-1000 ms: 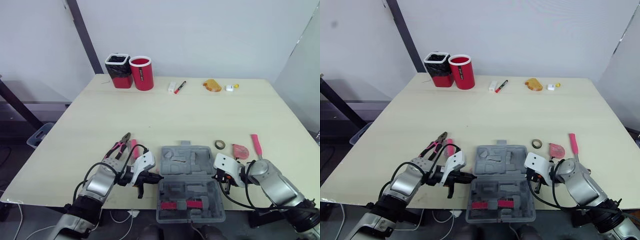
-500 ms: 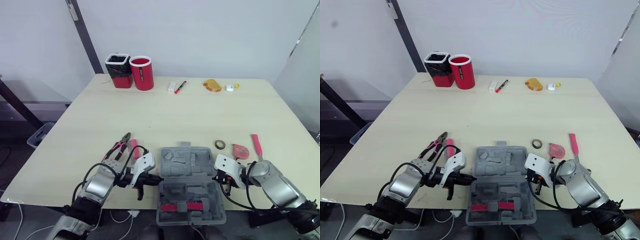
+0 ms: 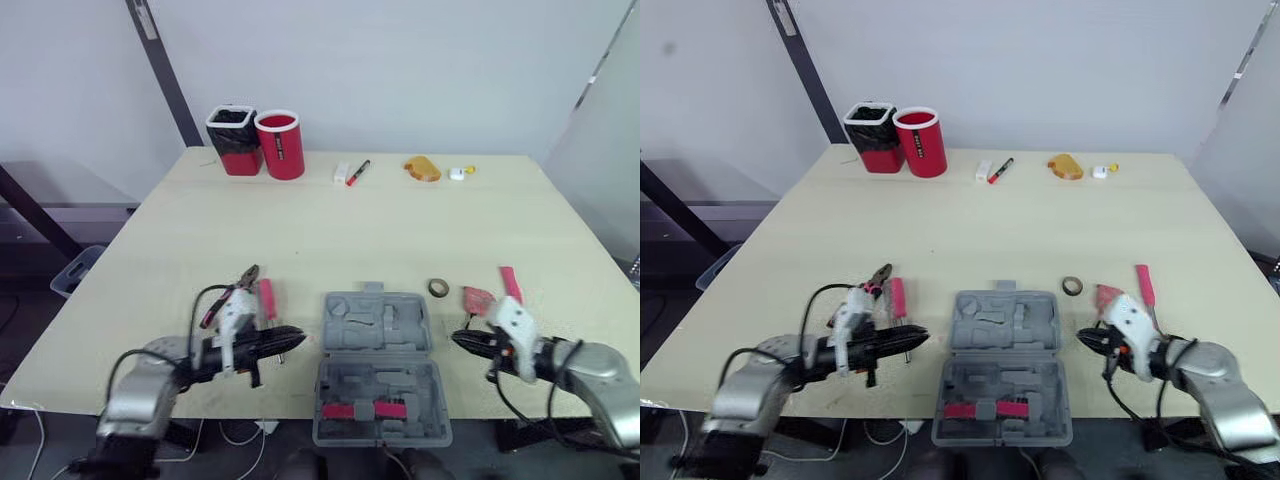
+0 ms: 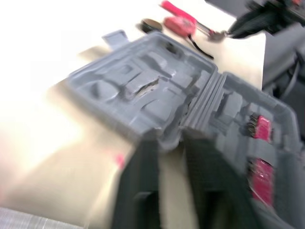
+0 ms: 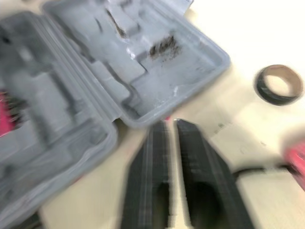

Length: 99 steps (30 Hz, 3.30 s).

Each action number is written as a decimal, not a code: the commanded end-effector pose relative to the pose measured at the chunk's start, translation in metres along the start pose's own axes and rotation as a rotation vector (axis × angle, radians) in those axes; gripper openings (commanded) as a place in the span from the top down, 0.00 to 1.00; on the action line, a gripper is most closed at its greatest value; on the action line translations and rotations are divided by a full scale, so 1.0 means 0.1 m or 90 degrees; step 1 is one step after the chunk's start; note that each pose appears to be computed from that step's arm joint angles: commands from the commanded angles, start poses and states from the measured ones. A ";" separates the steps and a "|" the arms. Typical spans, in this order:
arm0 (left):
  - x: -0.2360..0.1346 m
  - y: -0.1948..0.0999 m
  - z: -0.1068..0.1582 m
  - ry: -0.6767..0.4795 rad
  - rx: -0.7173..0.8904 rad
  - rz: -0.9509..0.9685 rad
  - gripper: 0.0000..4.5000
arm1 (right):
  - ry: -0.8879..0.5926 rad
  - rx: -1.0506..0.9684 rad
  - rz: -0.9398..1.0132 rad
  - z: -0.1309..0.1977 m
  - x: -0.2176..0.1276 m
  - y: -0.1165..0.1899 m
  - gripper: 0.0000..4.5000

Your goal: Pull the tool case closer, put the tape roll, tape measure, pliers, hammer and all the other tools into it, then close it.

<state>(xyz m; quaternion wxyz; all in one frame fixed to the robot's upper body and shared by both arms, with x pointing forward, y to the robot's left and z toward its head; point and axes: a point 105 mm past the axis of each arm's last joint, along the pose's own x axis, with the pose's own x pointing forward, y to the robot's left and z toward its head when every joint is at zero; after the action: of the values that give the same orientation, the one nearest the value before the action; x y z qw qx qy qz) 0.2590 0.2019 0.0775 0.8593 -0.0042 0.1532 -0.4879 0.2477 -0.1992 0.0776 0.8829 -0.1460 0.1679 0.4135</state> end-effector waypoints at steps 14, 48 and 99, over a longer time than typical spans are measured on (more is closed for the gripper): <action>-0.91 0.10 -0.19 0.002 -0.012 0.163 0.00 | -0.015 0.041 -0.130 -0.09 -1.14 -0.09 0.01; 0.06 -0.47 0.95 -0.240 0.123 -0.098 0.00 | 0.368 -0.205 0.087 0.64 1.10 -1.03 0.54; -0.73 -0.25 0.38 -0.154 0.073 0.101 0.00 | 0.243 -0.451 0.376 1.36 2.24 0.71 0.98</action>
<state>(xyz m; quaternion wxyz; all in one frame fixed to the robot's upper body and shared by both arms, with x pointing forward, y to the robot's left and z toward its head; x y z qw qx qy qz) 0.2149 0.2443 0.1259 0.9054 -0.0205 0.0383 -0.4222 0.3466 0.0425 0.0812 0.5720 -0.4483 0.2398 0.6436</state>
